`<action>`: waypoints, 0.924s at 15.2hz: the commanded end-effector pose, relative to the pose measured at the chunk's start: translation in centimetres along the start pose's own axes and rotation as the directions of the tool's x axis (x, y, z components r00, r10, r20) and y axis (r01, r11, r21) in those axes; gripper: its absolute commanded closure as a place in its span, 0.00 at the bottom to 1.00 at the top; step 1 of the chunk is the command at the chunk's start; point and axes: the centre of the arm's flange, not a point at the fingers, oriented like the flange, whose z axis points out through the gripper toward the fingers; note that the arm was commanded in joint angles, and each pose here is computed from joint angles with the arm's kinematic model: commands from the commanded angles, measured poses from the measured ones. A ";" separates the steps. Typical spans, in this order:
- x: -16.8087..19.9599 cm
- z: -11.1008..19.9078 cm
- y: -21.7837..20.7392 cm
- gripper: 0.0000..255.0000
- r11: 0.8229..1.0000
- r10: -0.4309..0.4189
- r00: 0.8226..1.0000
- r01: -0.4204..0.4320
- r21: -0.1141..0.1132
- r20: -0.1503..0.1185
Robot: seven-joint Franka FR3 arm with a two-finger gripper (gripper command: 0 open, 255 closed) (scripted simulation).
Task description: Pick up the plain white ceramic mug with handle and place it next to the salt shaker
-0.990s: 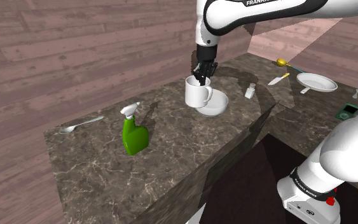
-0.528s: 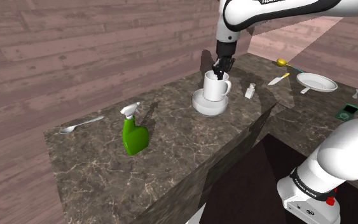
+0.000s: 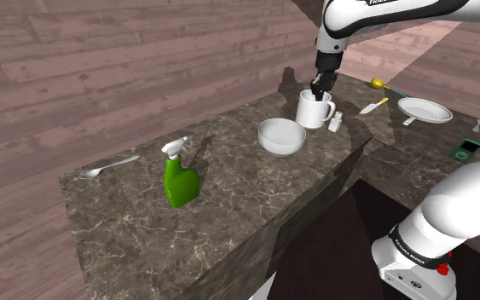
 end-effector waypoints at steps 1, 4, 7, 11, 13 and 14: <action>-0.7 0.0 2.6 1.00 1.000 -0.001 1.000 0.001 0.000 0.000; -1.7 0.1 6.4 1.00 1.000 -0.001 1.000 0.001 0.000 0.000; -2.7 0.1 10.3 1.00 1.000 -0.001 1.000 0.001 0.000 0.000; -4.0 0.2 15.4 1.00 1.000 -0.001 1.000 0.001 0.000 0.000; -4.6 0.2 18.0 1.00 1.000 -0.001 1.000 0.001 0.000 0.000; -5.0 0.3 19.2 1.00 1.000 -0.001 1.000 0.001 0.000 0.000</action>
